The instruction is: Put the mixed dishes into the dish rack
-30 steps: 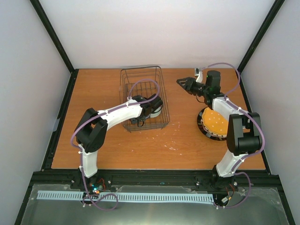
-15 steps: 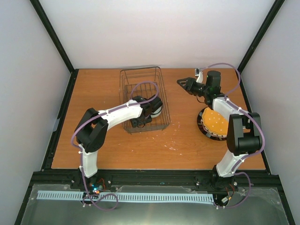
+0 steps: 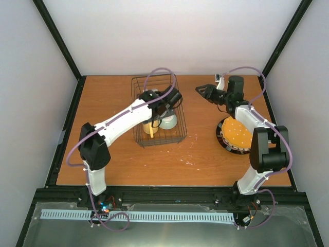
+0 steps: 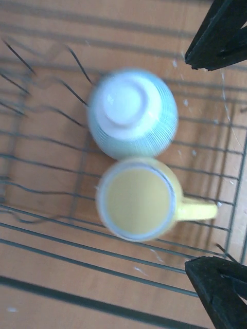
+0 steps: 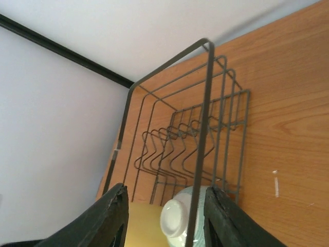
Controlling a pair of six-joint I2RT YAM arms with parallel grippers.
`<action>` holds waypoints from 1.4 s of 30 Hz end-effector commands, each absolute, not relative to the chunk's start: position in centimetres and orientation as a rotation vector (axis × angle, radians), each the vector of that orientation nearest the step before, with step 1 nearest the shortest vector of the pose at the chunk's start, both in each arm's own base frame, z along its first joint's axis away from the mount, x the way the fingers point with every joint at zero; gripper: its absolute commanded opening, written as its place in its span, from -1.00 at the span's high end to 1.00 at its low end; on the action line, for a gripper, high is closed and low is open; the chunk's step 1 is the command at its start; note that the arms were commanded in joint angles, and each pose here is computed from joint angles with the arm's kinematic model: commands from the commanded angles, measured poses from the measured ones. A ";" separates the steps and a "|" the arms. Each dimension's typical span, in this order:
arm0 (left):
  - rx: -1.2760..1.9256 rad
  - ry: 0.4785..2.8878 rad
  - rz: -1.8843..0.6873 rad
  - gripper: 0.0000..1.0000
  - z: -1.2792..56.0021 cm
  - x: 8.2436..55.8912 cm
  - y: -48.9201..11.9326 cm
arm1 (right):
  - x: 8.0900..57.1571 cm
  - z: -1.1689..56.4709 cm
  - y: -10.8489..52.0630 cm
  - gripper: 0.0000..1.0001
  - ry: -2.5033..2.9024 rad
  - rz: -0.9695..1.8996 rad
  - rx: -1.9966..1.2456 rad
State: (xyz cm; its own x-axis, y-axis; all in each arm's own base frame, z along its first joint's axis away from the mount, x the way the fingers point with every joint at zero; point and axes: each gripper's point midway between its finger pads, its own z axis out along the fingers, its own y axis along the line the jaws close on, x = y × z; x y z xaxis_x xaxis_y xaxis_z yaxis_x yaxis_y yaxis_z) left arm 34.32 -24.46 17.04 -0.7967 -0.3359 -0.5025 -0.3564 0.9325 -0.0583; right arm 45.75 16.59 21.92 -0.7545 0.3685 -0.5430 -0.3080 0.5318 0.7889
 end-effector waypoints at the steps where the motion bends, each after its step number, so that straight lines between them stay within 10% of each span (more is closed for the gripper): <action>1: -0.327 2.310 -0.051 -0.99 27.4 37.0 -25.0 | 46.6 24.7 14.2 0.21 2.066 1.093 0.042; 10: 0.188 1.868 -0.627 -0.96 41.8 44.1 -29.3 | 44.4 20.5 -0.6 0.40 2.343 0.500 0.542; 19: 0.618 1.884 -1.061 -0.71 37.1 45.9 -34.9 | 35.4 14.1 -8.0 0.34 2.544 0.324 0.888; 26: 0.765 1.858 -1.403 -0.08 33.3 45.3 -38.7 | 32.3 12.0 -8.9 0.35 2.609 0.230 1.060; 42: 0.816 1.983 -1.399 -0.17 28.8 43.1 -41.3 | 26.6 12.6 -15.2 0.35 2.532 -0.160 1.344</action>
State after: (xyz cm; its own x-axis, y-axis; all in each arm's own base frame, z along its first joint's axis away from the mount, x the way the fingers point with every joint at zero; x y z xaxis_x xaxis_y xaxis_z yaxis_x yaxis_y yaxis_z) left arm 43.89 -41.11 27.09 -0.6886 0.1455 -0.7104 0.7165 0.2867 -0.6359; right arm 28.67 -13.55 12.63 -0.5768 0.7654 -0.2854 0.7798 0.6200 0.0870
